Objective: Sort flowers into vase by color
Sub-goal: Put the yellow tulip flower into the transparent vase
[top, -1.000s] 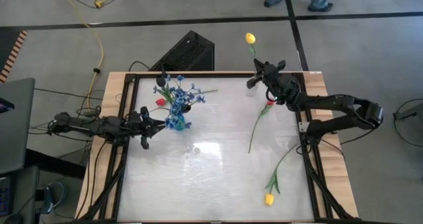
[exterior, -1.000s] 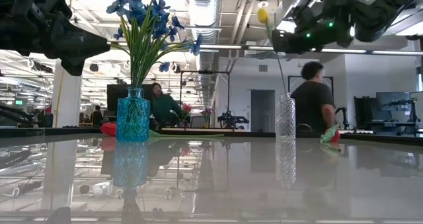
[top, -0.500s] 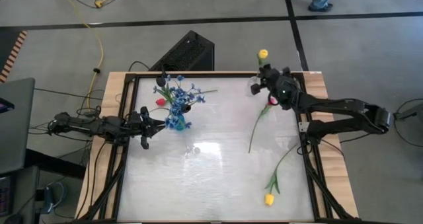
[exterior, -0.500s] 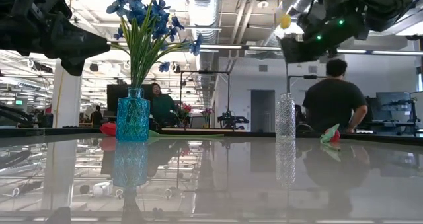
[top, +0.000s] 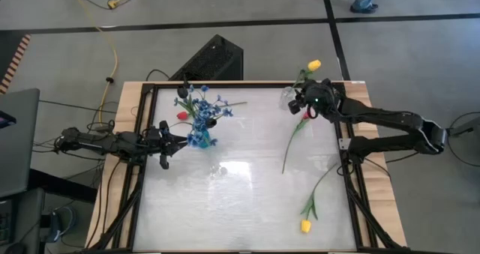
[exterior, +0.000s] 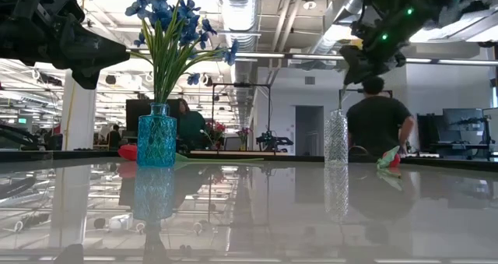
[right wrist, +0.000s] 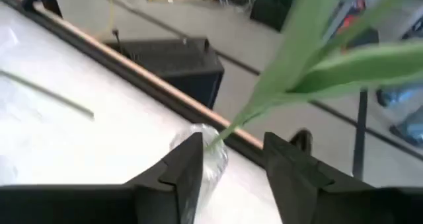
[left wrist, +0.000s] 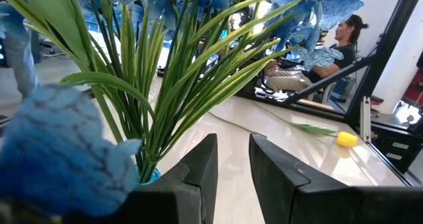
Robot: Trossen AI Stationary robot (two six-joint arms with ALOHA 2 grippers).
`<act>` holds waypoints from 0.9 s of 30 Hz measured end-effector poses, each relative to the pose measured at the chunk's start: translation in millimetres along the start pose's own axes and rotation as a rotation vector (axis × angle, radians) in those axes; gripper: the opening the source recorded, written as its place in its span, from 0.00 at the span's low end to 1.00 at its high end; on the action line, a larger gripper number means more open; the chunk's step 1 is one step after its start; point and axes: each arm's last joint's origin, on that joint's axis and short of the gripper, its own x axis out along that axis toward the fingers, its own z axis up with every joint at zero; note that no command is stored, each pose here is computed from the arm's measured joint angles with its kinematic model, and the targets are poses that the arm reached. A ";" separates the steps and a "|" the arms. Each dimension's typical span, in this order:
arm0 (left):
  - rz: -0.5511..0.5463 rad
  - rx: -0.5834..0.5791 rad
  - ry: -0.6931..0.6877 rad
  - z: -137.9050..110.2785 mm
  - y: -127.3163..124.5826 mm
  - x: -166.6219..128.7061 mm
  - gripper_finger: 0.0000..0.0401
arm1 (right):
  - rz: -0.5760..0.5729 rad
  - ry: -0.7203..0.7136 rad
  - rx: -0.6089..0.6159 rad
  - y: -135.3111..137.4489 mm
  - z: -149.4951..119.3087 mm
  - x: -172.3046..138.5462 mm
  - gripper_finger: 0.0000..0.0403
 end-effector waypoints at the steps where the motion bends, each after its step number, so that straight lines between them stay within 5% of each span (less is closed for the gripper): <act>1: 0.000 0.000 0.000 0.0 0.0 0.0 0.19 | 0.000 0.024 -0.007 -0.5 2.2 -2.5 0.47; 11: 0.000 0.000 0.000 0.0 0.0 0.0 0.19 | 0.140 0.262 0.057 -4.4 30.2 -42.0 0.50; 18: 0.000 0.000 0.000 0.0 0.0 0.0 0.19 | 0.366 0.467 0.153 1.2 35.2 -68.7 0.49; 23: 0.000 0.000 0.000 0.0 0.0 0.0 0.19 | 0.609 0.612 0.024 20.7 23.9 -86.2 0.48; 27: 0.000 0.000 0.000 0.0 0.0 0.0 0.19 | 0.815 0.695 -0.194 42.7 11.1 -104.9 0.48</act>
